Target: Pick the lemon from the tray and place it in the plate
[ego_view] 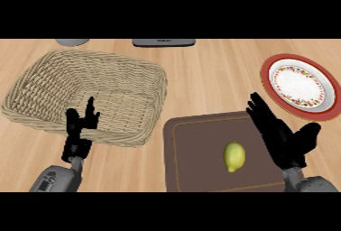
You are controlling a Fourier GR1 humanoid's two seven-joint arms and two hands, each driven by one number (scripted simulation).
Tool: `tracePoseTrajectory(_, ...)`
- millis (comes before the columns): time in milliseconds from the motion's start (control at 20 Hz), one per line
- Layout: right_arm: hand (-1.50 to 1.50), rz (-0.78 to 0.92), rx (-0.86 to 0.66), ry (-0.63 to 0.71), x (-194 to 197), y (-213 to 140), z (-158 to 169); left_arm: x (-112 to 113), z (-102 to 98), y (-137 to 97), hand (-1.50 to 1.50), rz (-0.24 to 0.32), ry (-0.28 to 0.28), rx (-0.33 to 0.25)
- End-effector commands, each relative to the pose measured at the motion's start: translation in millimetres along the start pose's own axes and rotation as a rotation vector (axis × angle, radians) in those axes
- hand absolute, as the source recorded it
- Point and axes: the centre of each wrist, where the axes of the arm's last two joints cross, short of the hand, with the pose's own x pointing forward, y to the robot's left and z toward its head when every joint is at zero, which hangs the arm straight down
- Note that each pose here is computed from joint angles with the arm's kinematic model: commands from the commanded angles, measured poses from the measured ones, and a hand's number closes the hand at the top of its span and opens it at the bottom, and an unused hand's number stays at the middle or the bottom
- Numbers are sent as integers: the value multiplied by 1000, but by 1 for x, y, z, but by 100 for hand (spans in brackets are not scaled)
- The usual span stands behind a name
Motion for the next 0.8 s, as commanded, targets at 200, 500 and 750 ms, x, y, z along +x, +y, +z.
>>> tracePoseTrajectory(200, -150, -190, -76, 163, -5, -69, 7, 91, 5, 18, 0, -188, -516, -149)
tracePoseTrajectory(500, -150, 715, -147, 201, 24, -106, 6, 92, 10, 8, 0, -202, -570, -279)
tracePoseTrajectory(750, -150, 923, -227, 183, 45, -56, -6, 76, 17, 19, 0, -190, -572, -290)
